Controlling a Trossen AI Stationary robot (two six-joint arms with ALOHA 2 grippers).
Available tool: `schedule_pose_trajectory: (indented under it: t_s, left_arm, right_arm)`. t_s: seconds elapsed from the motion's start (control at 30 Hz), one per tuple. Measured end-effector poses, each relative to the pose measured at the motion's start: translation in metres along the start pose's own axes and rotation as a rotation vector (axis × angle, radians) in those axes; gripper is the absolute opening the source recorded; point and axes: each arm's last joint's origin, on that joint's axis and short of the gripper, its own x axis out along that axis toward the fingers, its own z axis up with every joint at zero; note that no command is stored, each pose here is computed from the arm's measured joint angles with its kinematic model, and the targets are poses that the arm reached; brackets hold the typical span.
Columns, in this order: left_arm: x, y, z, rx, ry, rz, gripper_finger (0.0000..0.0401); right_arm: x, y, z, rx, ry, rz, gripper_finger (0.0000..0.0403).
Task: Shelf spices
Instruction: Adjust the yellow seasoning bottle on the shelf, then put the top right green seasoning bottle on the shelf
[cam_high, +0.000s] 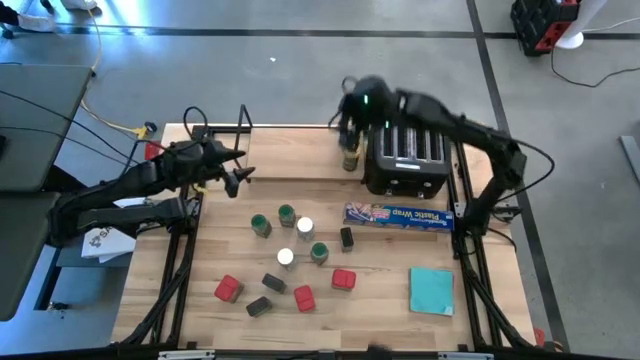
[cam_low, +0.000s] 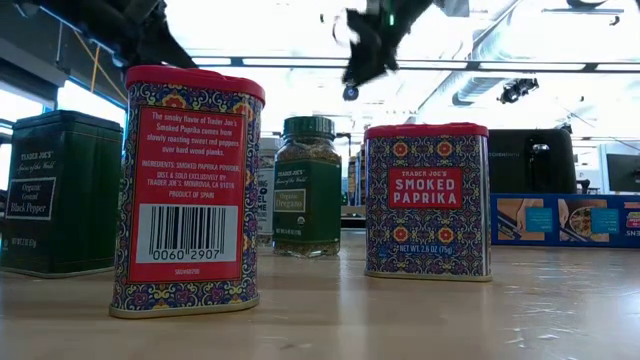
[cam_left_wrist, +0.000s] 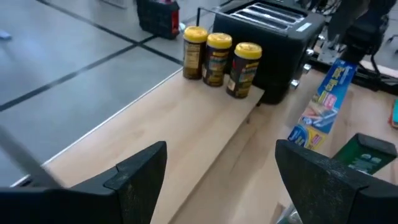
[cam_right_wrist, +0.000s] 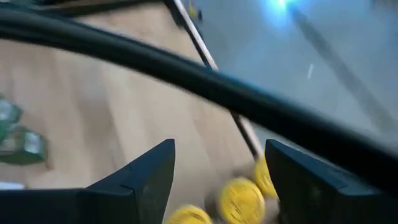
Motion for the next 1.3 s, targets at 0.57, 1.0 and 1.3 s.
schedule_pose_trajectory:
  t_s: [0.57,1.0,1.3]
  left_arm:
    - [0.016,-0.002,-0.005,0.024,0.089,0.014,0.0296]
    - [0.016,-0.002,-0.005,0.023,0.090,0.014,0.0296]
    - [0.016,-0.002,-0.005,0.022,0.091,0.012,0.0296]
  right_arm:
    - [0.099,-0.073,-0.038,0.186,0.242,0.020,0.0154]
    - [0.099,-0.072,-0.041,0.175,0.292,-0.042,0.0153]
    - [0.076,-0.060,-0.024,0.117,0.195,-0.056,0.0153]
